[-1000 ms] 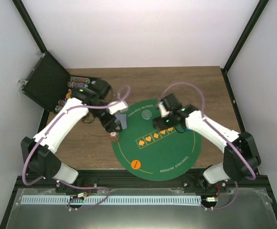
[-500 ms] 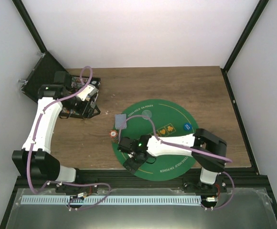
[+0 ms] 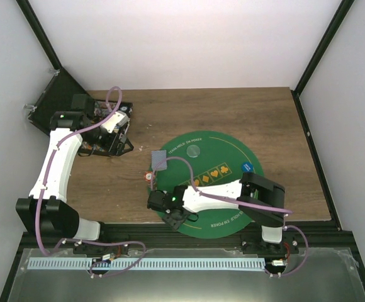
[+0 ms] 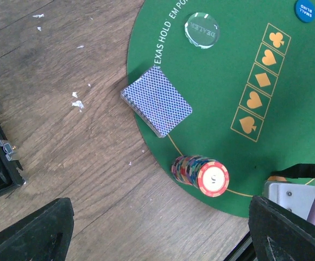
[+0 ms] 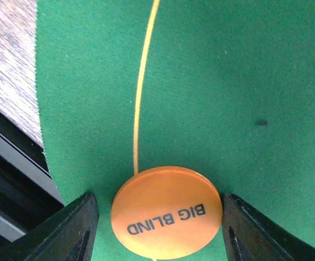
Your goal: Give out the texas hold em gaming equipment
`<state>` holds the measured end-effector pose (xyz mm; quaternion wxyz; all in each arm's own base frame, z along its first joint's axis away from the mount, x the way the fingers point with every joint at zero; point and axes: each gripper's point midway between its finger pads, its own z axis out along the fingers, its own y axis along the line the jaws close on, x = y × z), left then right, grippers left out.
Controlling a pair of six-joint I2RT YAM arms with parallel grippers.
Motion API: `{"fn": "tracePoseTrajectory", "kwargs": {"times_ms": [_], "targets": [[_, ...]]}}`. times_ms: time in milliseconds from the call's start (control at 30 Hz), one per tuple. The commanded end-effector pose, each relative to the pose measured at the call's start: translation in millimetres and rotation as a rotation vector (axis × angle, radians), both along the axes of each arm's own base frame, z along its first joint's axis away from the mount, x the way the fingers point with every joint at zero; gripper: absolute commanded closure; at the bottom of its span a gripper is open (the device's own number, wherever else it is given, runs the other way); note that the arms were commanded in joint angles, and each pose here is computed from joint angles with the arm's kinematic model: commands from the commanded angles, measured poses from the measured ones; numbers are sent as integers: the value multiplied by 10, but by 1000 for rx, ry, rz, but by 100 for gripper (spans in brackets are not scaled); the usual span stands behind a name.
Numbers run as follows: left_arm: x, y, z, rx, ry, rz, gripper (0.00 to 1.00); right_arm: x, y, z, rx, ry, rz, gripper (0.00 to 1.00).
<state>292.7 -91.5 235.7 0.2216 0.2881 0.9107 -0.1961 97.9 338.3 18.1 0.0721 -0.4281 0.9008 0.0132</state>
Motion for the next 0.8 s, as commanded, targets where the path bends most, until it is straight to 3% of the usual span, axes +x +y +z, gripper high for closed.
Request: {"fn": "tracePoseTrajectory", "kwargs": {"times_ms": [0, 300, 767], "targets": [[-10, -27, 16, -17, -2, -20, 11, -52, -296, -70, -117, -2, -62, 39], [-22, -37, 24, -21, -8, -28, 11, -127, -631, -17, -138, 6, -195, 54], [-16, -54, -2, -29, 7, -41, 11, -422, -1518, 148, -186, 105, -567, 58]]}}
